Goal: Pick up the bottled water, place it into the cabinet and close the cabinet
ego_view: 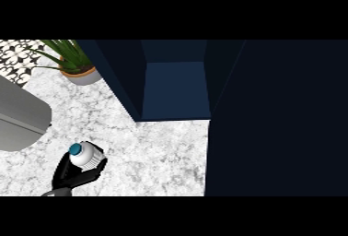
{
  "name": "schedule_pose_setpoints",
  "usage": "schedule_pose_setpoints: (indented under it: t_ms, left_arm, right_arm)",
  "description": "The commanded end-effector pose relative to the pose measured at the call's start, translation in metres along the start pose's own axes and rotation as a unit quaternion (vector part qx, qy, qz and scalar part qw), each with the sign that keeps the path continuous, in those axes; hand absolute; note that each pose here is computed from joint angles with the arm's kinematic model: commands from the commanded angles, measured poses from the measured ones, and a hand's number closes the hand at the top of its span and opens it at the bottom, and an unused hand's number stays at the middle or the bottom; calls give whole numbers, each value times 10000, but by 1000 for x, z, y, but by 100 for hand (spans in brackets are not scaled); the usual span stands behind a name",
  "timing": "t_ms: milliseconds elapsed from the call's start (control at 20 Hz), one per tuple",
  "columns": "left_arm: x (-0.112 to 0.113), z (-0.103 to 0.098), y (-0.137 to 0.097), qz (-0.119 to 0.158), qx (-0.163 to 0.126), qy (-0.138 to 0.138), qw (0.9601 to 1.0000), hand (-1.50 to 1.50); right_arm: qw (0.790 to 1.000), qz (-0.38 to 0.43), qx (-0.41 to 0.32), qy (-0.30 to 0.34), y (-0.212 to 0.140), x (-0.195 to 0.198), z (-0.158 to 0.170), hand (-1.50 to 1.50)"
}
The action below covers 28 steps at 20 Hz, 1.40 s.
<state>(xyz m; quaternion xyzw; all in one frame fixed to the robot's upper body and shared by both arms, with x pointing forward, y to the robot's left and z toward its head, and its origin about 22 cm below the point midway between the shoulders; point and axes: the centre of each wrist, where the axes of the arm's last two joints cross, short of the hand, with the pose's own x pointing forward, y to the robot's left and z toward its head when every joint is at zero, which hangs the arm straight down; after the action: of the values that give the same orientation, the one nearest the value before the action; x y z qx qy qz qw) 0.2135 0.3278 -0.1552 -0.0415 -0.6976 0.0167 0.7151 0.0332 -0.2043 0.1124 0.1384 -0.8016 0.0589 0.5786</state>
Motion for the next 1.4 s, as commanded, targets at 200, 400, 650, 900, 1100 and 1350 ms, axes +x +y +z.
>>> schedule_pose_setpoints:
  t_ms: [200, 400, 650, 900, 1100, 1350]
  left_arm:
    - [-17, 9, -15, -915, -138, -742, 9929, 150]
    - [-26, -8, -63, -980, -314, -936, 9903, 150]
    - [-18, -22, -82, -548, -407, -1034, 9923, 150]
    - [-11, -36, -108, -416, -614, -1110, 9910, 150]
    - [3, -54, -128, -163, -746, -1213, 9897, 150]
    - [34, -78, -169, -76, -613, -1127, 9917, 150]
  right_arm:
    - [9995, 281, 129, -82, -6, 30, 2, -150]
    - [9994, 323, -26, -150, 3, 26, -3, -150]
    - [9995, 264, 5, -154, 4, 43, 0, -150]
    - [9997, 239, -71, -85, 3, 22, 7, -150]
    - [9996, 229, -19, -180, 5, 38, 5, -150]
    - [9996, 240, 42, -120, -5, 28, 3, -150]
